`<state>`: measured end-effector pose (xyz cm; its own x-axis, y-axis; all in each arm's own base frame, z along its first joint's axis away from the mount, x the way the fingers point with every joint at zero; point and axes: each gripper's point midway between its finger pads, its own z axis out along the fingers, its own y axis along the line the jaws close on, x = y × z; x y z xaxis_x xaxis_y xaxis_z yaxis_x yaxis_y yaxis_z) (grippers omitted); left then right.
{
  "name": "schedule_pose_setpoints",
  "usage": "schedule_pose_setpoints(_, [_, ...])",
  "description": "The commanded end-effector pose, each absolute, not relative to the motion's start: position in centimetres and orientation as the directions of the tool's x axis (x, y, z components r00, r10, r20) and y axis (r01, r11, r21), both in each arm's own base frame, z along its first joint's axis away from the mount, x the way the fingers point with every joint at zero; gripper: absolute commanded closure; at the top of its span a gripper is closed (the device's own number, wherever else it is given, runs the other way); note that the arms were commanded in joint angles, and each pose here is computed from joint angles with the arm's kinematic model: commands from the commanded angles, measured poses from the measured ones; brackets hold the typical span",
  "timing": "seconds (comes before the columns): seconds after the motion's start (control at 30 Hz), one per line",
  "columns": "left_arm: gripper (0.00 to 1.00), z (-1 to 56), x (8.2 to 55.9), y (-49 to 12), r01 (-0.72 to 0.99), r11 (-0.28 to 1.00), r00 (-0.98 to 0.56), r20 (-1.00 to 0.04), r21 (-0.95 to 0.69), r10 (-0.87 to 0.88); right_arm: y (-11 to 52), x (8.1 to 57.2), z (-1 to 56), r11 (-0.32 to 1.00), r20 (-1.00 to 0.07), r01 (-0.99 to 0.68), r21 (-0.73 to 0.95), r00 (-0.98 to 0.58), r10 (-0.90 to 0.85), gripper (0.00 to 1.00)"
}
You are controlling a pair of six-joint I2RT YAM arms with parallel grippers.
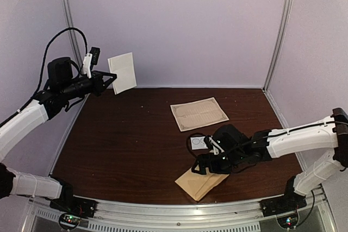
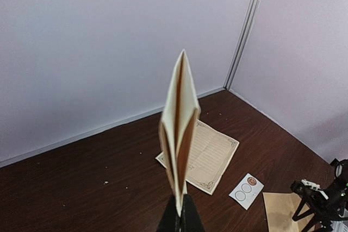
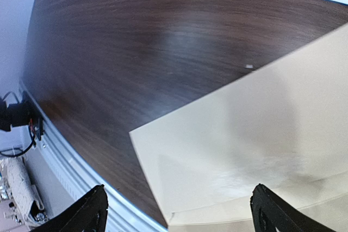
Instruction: Place the letter into the envelope and seal it
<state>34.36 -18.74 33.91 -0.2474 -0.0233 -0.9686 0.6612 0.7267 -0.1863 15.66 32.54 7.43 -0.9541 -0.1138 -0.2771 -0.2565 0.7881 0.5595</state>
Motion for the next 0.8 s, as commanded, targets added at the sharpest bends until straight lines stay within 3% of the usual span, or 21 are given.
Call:
schedule_pose_setpoints(0.0, [1.00,35.1,34.0,-18.7,0.672,0.723,-0.197,-0.980,-0.159,-0.033,26.5,17.1,4.5,0.896,-0.237,-0.050,0.442,-0.969,0.063,0.07])
schedule_pose_setpoints(0.3, [1.00,35.0,34.1,-18.7,0.673,0.722,-0.198,-0.980,-0.160,-0.032,22.9,18.7,3.4,0.900,-0.235,0.064,0.432,-0.955,0.180,0.08])
schedule_pose_setpoints(0.77, [1.00,34.9,34.1,-18.7,0.671,0.724,-0.200,-0.979,-0.161,-0.032,24.5,19.9,2.0,0.907,-0.257,-0.017,0.420,-0.961,0.101,0.10])
